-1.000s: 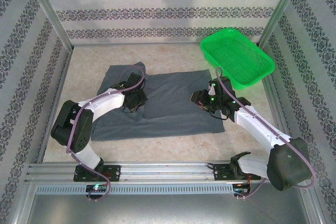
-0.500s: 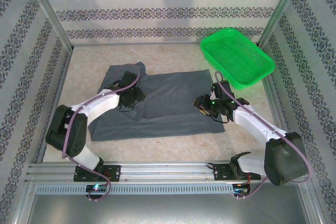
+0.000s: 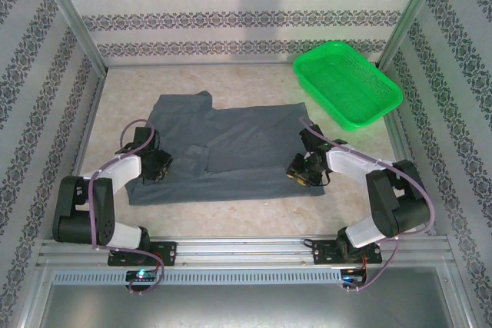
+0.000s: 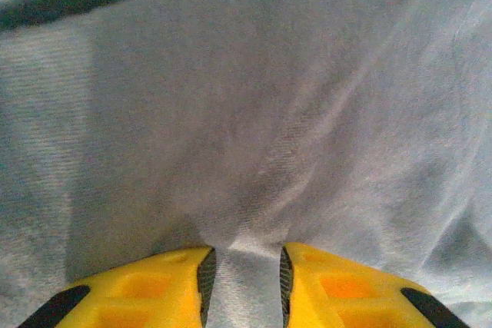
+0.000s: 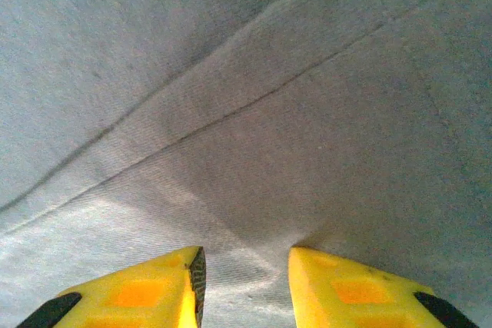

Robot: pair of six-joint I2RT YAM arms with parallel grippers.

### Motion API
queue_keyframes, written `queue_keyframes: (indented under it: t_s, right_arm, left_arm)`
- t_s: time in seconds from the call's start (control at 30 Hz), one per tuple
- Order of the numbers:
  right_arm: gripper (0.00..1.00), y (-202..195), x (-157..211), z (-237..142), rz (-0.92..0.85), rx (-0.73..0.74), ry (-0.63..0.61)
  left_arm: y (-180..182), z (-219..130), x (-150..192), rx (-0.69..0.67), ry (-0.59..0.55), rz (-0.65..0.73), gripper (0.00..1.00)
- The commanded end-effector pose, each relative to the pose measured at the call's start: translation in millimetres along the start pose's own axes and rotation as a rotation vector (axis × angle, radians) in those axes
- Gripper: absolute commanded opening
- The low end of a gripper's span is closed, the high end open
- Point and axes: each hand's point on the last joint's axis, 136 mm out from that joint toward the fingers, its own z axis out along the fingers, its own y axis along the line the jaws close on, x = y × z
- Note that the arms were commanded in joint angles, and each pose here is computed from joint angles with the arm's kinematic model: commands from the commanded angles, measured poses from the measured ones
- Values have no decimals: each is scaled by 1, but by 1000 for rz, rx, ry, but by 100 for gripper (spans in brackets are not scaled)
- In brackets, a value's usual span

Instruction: Fold and stack the t-shirts

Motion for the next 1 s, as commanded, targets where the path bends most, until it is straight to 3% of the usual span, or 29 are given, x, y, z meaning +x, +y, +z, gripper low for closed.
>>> queue_keyframes:
  t_s: [0.0,0.23,0.37,0.53,0.7,0.87,0.97]
  right_arm:
    - [36,-20,28,15,10,115,88]
    - [37,3,56,14,35,54,135]
    - [41,41,40,-19,-41,-49,13]
    - [45,75,-16,-57,-157,-84,-206]
    - [45,100,-95,-65,-202,-33,-373]
    - [47,117,-166,-68,-174,33,-502]
    - [47,116,-195,-54,-148,87,-507]
  left_arm:
    - [65,5,-5,-154,-6,-177,33]
    - [87,-24,-22,-167,-72,-245,35]
    - [63,-54,-48,-118,-188,-226,43]
    - [-7,-68,-99,-40,-261,-85,46]
    - [-72,-44,-147,90,-277,-23,44]
    - [-113,-20,-193,175,-324,23,43]
    - [-127,-3,-215,220,-313,11,43]
